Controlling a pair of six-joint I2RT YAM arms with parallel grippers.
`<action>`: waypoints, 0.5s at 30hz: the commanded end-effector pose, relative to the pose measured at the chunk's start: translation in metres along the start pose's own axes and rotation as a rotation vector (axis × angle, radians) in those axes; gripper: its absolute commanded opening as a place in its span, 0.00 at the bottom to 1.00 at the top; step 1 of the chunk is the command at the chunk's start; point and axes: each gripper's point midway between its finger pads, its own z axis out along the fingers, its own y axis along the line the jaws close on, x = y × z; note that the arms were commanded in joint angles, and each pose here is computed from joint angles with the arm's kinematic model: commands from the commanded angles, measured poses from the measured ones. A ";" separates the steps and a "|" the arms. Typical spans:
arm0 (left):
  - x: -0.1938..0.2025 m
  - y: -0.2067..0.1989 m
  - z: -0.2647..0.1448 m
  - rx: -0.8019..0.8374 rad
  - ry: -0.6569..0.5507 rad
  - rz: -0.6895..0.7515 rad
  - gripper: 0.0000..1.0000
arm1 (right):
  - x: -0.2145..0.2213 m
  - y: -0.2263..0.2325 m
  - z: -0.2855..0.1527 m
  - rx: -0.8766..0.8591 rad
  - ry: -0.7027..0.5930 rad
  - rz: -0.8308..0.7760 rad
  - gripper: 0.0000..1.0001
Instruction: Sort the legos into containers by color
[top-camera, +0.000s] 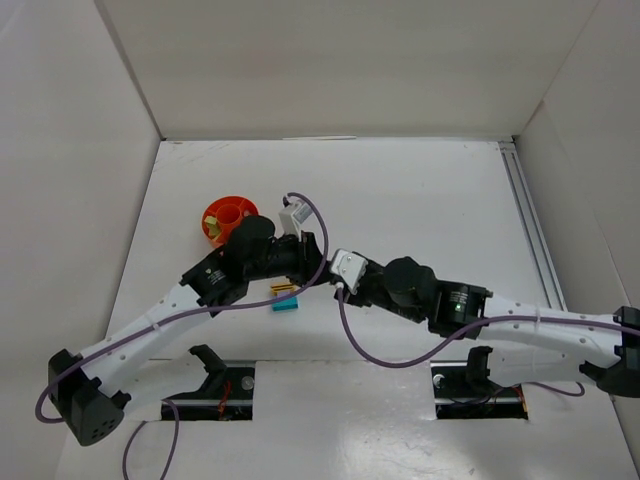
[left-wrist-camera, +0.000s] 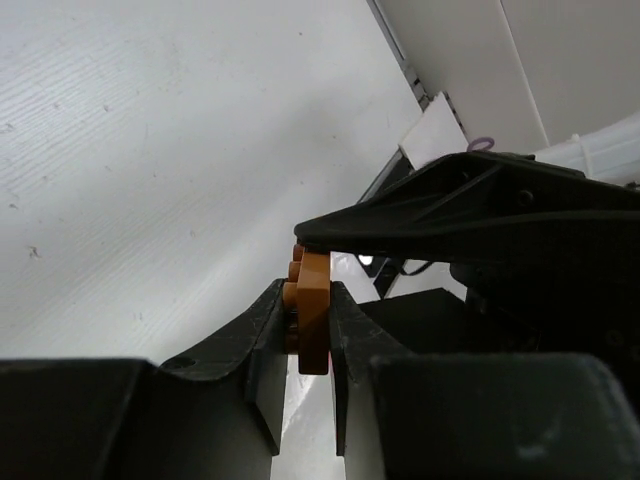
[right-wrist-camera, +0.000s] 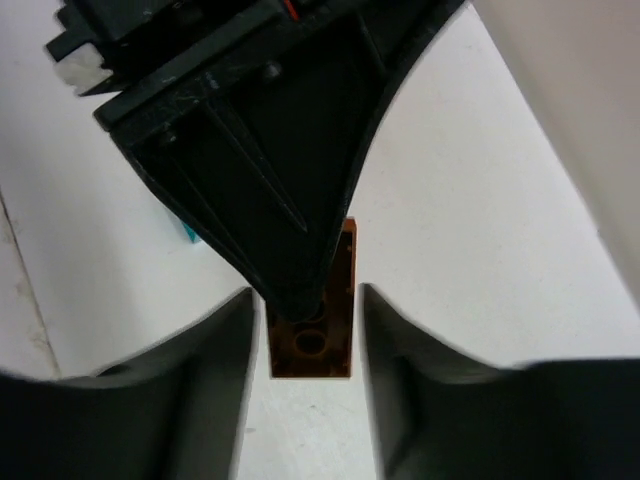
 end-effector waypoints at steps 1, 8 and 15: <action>-0.035 -0.014 -0.016 -0.042 -0.124 0.024 0.00 | -0.031 -0.020 0.000 0.085 -0.064 0.043 0.50; -0.077 0.035 -0.034 -0.391 -0.296 -0.029 0.00 | 0.010 -0.047 -0.003 0.326 0.110 0.166 1.00; -0.116 0.125 -0.082 -0.806 -0.438 -0.179 0.00 | 0.082 -0.077 -0.013 0.487 0.339 0.312 1.00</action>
